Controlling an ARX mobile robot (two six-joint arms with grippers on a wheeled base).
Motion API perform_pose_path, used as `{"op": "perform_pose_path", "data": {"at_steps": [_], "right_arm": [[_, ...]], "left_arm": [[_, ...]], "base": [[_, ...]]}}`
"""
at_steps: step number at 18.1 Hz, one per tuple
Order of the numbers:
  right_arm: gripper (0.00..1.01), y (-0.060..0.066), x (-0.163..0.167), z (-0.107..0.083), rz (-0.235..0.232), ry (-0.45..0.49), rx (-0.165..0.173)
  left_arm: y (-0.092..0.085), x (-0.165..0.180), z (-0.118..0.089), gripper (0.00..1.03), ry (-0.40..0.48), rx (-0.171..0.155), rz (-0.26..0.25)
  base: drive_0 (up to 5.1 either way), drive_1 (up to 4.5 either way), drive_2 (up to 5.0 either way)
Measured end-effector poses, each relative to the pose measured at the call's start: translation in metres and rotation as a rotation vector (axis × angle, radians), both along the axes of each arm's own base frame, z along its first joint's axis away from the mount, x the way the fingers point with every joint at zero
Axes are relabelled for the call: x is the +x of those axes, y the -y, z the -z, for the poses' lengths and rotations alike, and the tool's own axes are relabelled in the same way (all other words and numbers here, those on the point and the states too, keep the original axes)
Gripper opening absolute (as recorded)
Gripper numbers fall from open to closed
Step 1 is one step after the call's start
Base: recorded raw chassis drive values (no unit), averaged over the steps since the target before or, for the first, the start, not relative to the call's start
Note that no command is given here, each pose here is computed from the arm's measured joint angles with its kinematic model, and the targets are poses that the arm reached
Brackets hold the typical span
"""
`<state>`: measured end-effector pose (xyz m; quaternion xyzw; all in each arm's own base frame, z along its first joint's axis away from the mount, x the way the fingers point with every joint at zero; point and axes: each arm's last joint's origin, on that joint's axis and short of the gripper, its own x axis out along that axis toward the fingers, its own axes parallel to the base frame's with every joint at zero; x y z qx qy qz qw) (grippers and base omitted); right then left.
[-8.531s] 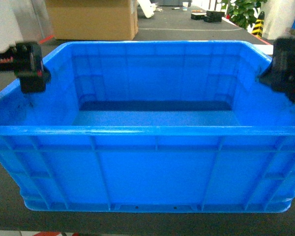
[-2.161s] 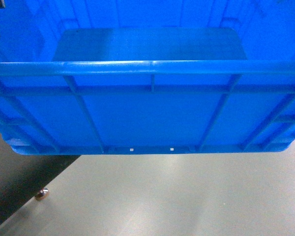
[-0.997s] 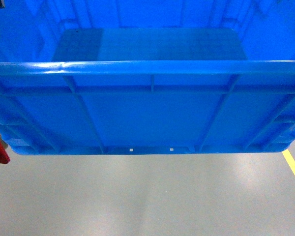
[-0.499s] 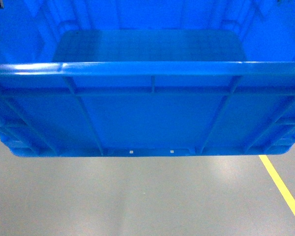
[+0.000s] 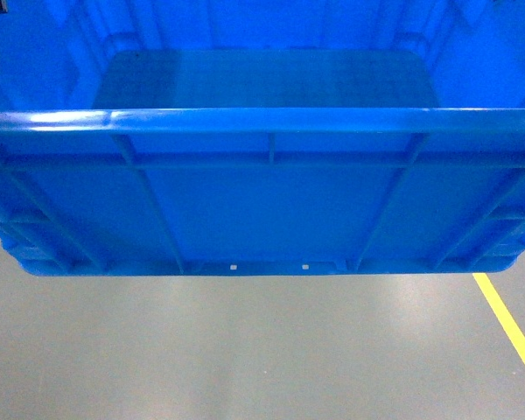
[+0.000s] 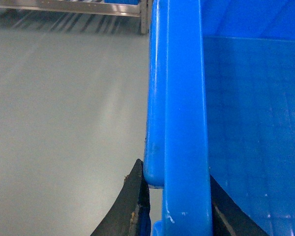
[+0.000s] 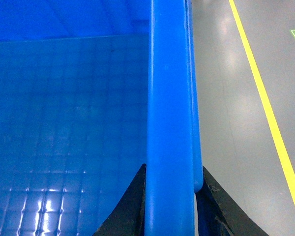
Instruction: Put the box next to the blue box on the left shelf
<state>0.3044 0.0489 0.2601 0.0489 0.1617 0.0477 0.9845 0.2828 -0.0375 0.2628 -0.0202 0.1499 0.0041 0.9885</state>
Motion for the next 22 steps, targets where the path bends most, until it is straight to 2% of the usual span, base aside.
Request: {"op": "perform_pose_path", "data": {"at_steps": [22], "right_arm": [[0.21,0.0001,0.0001,0.0003,0.001,0.002,0.000]], "left_arm": [[0.0002,0.0000,0.0001,0.17,0.000,0.004,0.002]], "base": [[-0.1,4.22,-4.4]]}}
